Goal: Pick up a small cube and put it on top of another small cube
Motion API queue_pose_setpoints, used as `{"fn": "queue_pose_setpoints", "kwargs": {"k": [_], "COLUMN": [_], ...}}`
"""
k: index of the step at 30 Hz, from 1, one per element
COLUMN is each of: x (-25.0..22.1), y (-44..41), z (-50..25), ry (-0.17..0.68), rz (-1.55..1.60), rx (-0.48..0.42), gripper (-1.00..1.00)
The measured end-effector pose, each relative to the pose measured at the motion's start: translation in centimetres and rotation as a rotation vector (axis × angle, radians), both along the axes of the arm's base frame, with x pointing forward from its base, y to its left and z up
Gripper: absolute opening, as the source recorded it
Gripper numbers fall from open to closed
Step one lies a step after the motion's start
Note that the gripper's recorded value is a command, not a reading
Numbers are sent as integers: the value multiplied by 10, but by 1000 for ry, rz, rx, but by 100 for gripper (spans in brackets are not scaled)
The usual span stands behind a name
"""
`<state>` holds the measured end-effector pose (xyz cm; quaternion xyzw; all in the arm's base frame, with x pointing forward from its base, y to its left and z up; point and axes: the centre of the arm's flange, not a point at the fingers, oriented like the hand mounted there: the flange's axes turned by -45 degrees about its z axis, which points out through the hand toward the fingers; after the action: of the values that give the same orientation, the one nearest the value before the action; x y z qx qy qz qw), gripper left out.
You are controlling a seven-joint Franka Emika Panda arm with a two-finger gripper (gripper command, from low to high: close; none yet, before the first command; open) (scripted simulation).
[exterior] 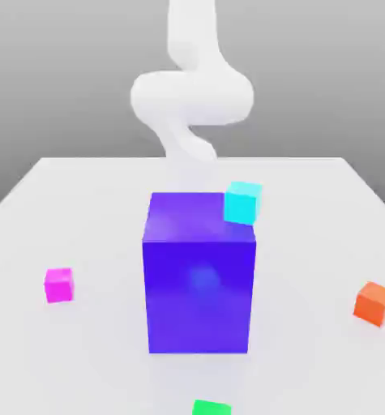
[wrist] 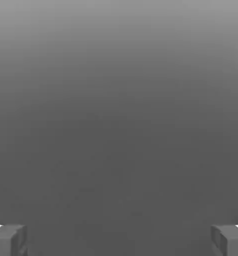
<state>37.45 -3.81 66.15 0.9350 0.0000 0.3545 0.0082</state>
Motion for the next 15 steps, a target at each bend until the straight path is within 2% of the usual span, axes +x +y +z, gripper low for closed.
{"fn": "queue_pose_setpoints", "kwargs": {"k": [3, 7, 11, 15], "x": [25, 31, 6, -48], "y": [-52, -113, -165, -204], "z": [-74, -174, -275, -371], "ry": [107, 246, 389, 538], "rz": [9, 28, 56, 93], "rx": [-31, -58, -72, -70], "gripper": [0, 0, 0, 0]}}
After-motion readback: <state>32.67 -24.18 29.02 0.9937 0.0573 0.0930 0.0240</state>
